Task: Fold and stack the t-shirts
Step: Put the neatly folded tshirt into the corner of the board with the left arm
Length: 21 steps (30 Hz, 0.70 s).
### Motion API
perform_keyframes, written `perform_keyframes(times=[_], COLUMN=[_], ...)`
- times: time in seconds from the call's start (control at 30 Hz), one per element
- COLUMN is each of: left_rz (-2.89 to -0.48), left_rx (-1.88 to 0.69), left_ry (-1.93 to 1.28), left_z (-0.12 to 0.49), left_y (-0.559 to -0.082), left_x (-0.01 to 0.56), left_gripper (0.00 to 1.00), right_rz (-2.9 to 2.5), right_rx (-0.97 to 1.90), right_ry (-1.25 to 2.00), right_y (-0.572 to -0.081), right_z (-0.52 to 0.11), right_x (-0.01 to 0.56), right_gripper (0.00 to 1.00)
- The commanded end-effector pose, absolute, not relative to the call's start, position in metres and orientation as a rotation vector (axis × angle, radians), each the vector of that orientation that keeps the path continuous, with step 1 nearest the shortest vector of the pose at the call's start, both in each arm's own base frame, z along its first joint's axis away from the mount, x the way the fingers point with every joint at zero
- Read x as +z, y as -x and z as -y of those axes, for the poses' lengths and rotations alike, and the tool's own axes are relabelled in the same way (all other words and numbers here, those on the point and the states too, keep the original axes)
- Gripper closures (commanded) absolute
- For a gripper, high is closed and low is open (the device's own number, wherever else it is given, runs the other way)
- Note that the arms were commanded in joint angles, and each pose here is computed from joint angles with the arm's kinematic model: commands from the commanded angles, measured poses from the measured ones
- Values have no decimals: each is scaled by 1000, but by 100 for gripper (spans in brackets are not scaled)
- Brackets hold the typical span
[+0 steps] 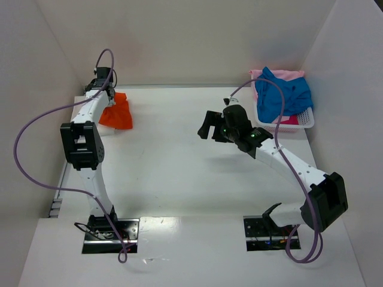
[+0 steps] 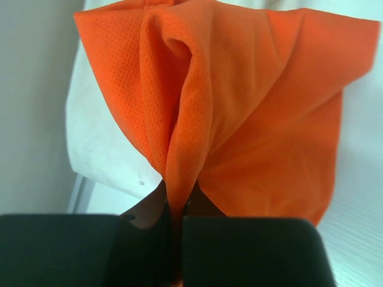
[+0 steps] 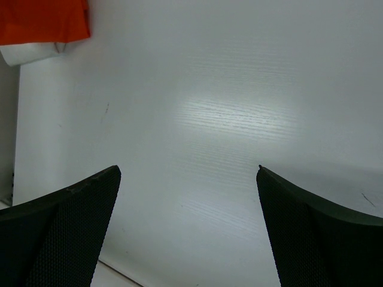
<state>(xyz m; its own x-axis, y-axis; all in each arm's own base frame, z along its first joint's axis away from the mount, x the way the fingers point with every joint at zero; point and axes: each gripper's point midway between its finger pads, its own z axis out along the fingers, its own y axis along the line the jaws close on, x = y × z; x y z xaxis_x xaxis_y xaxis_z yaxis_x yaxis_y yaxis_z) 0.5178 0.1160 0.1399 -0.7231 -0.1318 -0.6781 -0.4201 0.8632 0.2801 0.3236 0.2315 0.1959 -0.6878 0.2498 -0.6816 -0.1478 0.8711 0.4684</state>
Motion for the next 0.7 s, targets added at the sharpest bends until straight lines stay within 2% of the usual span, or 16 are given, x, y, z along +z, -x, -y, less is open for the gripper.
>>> perform_keyframes(times=[0.0,0.67], left_rz=[-2288,-2222], left_rx=[626,614], left_ry=[394,489], left_z=[-130,-171], left_y=[-527,-517], left_x=[164,191], left_gripper=[100,100], right_rz=[-2249,-2294], right_rx=[638,632], right_ry=[-84,-50], right_y=[-317,-333], right_z=[-228,-242], right_x=[196,182], right_gripper=[0,0])
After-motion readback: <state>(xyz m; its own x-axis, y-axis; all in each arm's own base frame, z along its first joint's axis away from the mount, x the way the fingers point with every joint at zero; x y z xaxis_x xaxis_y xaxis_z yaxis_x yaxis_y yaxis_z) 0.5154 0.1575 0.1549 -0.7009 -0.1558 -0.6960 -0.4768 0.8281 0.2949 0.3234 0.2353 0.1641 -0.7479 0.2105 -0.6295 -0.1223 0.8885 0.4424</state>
